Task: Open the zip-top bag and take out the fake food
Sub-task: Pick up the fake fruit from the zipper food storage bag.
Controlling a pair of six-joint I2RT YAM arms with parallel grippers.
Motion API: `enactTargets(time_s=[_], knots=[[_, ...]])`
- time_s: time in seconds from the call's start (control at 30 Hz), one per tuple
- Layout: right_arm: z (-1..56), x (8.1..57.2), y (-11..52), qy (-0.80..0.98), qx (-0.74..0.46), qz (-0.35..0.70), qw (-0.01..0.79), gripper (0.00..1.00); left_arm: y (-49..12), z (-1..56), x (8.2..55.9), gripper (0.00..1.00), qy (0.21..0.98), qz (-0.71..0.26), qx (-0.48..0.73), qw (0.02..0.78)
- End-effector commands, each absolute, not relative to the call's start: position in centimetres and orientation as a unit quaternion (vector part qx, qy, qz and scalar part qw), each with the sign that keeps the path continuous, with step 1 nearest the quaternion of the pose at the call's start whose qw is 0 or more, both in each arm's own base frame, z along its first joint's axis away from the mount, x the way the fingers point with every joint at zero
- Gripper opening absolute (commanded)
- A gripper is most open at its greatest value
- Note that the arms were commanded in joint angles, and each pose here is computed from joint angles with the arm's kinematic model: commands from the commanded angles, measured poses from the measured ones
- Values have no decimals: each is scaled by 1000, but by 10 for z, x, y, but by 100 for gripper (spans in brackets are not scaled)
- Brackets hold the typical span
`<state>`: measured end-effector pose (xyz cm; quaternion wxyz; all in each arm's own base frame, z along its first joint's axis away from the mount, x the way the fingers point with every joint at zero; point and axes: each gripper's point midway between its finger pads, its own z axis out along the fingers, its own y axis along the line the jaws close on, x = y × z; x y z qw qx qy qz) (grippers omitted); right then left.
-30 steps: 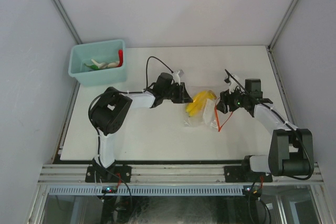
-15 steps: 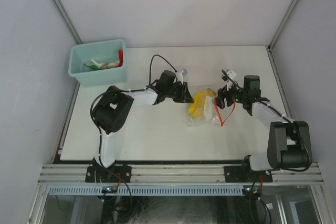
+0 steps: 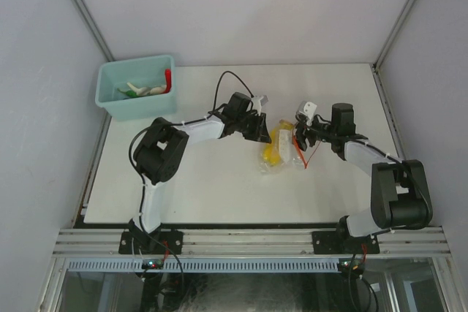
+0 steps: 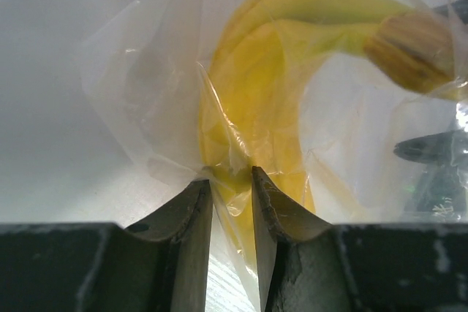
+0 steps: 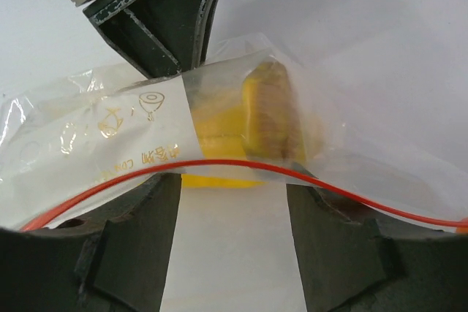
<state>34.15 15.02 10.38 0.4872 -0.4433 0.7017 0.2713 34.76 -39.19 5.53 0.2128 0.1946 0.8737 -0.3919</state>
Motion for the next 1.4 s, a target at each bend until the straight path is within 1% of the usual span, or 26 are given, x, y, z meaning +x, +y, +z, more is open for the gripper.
enactTargets(time_s=[0.0, 0.07, 0.1, 0.17, 0.23, 0.4, 0.47, 0.6, 0.7, 0.77, 0.87, 0.9, 0.93, 0.97, 1.0, 1.03, 1.07, 1.2, 1.37], knots=[[105, 342, 162, 675, -478, 269, 494, 55, -409, 80, 354, 31, 850, -412, 230, 233], [109, 345, 161, 672, -476, 266, 501, 47, -409, 80, 353, 31, 850, -413, 232, 231], [111, 345, 161, 670, -477, 268, 502, 41, -409, 80, 354, 32, 851, -411, 232, 231], [113, 346, 159, 671, -474, 269, 503, 38, -408, 80, 353, 32, 851, -410, 234, 231], [114, 348, 153, 673, -471, 265, 505, 40, -407, 80, 354, 33, 851, -410, 231, 232], [123, 361, 138, 678, -454, 254, 520, 52, -403, 83, 358, 34, 848, -419, 216, 242], [126, 364, 142, 671, -461, 253, 522, 55, -403, 84, 360, 34, 847, -421, 216, 243], [123, 366, 155, 658, -487, 248, 518, 56, -405, 88, 362, 33, 845, -422, 222, 242], [118, 369, 160, 657, -497, 240, 514, 54, -406, 90, 363, 33, 844, -421, 227, 242], [114, 370, 161, 661, -500, 233, 510, 50, -407, 90, 364, 33, 844, -422, 227, 241], [109, 368, 159, 667, -506, 220, 501, 37, -406, 89, 364, 33, 846, -420, 222, 241], [108, 367, 157, 670, -506, 218, 498, 32, -406, 88, 365, 33, 848, -419, 220, 241], [107, 367, 155, 673, -506, 213, 496, 25, -405, 88, 366, 33, 849, -419, 215, 242], [106, 367, 153, 677, -503, 212, 494, 15, -404, 88, 367, 33, 849, -419, 209, 243], [108, 367, 150, 681, -498, 210, 494, 2, -404, 89, 368, 33, 850, -421, 202, 245], [110, 367, 148, 685, -490, 212, 495, 0, -402, 90, 369, 33, 851, -422, 193, 247], [113, 368, 146, 690, -481, 214, 497, 0, -401, 90, 372, 32, 852, -421, 182, 251], [129, 357, 141, 689, -464, 243, 501, 0, -394, 98, 379, 24, 850, -433, 143, 262], [137, 346, 137, 694, -458, 255, 493, 0, -386, 103, 382, 17, 850, -434, 115, 277]])
